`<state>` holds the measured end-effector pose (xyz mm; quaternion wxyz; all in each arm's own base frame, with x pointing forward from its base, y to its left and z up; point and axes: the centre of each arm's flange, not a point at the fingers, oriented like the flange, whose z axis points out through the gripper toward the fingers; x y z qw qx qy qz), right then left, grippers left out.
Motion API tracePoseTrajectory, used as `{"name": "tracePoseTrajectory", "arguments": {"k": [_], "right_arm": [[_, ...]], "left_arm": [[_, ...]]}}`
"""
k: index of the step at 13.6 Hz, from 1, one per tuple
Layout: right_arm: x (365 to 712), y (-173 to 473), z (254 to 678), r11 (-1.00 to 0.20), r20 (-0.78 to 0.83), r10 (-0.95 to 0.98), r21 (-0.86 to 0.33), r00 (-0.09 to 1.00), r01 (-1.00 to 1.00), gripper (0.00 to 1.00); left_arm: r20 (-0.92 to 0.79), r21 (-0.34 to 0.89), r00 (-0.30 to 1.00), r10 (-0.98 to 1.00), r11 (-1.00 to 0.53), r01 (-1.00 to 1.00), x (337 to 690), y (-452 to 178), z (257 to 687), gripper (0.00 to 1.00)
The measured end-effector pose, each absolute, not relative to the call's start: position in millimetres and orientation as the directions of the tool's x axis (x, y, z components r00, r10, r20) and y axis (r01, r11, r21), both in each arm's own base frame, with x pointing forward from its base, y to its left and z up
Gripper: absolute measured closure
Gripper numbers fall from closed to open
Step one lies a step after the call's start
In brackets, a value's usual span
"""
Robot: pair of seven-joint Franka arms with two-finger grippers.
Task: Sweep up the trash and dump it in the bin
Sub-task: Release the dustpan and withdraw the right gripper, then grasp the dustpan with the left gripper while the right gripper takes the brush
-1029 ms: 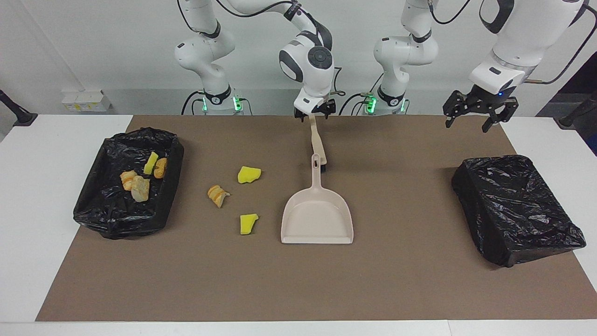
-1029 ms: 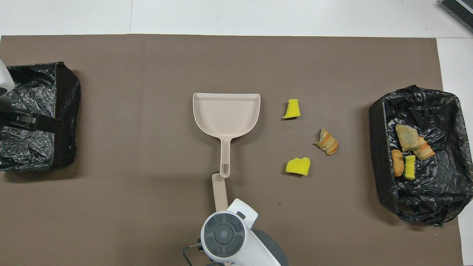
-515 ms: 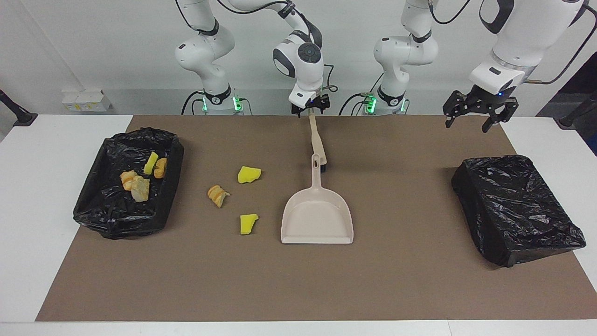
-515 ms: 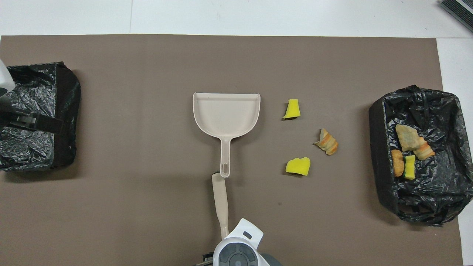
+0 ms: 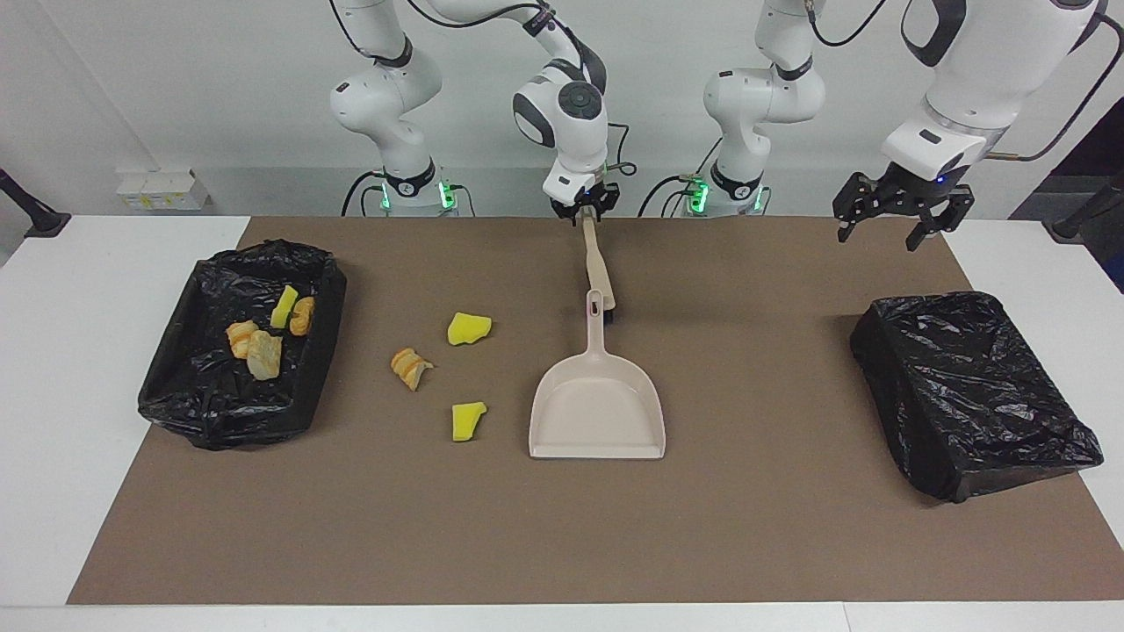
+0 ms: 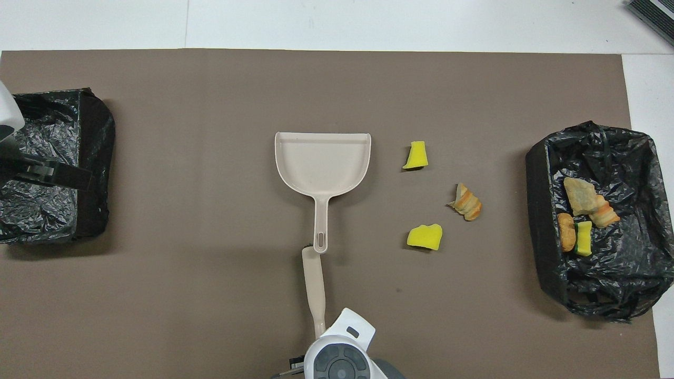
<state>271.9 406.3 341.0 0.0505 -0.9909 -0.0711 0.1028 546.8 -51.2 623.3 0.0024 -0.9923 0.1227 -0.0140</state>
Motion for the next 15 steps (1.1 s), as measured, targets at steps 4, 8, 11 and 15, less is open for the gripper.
{"name": "tracePoseTrajectory", "arguments": {"k": [4, 8, 11, 15], "right_arm": [[287.6, 412.8, 355.1, -0.984, -0.194, 0.146, -0.131, 0.970, 0.122, 0.74], [315.3, 388.5, 408.4, -0.991, -0.241, 0.099, -0.115, 0.966, 0.073, 0.74], [312.9, 354.8, 459.0, -0.994, -0.270, 0.074, -0.092, 0.960, 0.051, 0.74], [311.6, 295.2, 511.8, -0.997, -0.291, 0.027, -0.073, 0.956, 0.005, 0.74]], "left_arm": [[0.083, 0.007, 0.963, -0.258, -0.966, -0.259, 568.4, -66.7, 587.2, 0.00], [0.088, 0.022, 0.951, -0.297, -0.954, -0.300, 588.7, -108.0, 542.2, 0.00], [0.106, 0.047, 0.950, -0.295, -0.952, -0.301, 597.0, -136.8, 512.1, 0.00], [0.117, 0.075, 0.968, -0.223, -0.970, -0.232, 593.6, -174.5, 495.7, 0.00]]}}
